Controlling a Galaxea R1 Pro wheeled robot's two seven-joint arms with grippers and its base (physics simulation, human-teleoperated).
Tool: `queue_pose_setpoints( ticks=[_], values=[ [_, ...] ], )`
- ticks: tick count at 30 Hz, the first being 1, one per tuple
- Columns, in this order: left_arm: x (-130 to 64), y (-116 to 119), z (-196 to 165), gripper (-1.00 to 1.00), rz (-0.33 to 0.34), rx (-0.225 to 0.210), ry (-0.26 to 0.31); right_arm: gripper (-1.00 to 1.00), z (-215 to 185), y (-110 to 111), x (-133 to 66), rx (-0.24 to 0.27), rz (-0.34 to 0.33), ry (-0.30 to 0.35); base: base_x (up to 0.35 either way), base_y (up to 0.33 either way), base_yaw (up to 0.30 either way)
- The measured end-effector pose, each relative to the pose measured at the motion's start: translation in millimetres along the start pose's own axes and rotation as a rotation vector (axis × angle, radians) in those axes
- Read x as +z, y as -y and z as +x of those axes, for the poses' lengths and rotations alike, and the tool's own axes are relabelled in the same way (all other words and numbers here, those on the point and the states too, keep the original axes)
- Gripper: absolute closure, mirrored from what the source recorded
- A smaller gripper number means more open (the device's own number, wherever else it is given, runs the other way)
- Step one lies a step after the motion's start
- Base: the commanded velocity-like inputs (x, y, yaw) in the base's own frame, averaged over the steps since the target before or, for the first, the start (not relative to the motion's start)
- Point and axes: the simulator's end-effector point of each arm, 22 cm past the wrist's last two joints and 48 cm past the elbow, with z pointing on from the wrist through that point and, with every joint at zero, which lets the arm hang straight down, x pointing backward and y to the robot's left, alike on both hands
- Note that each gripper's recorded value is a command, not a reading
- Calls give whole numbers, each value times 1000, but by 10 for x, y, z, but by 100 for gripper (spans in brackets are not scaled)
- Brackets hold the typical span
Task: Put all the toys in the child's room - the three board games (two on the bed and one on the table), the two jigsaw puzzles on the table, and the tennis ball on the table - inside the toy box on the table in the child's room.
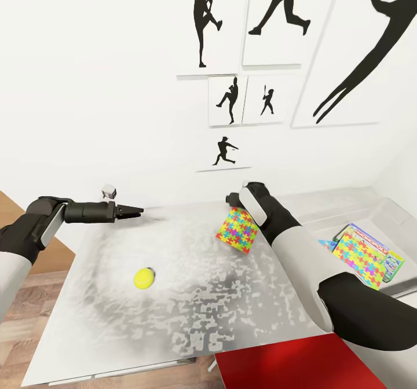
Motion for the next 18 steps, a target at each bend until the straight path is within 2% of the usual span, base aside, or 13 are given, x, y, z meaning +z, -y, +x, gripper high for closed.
queue_pose_setpoints(
  ticks=[10,18],
  values=[
    [5,14,-4,-100,4,-1,1,-100,-26,-12,-12,0,-3,7,0,0,0],
    [19,142,-56,-100,19,0,-7,-100,-45,-12,-21,-1,-2,10,0,0,0]
  ],
)
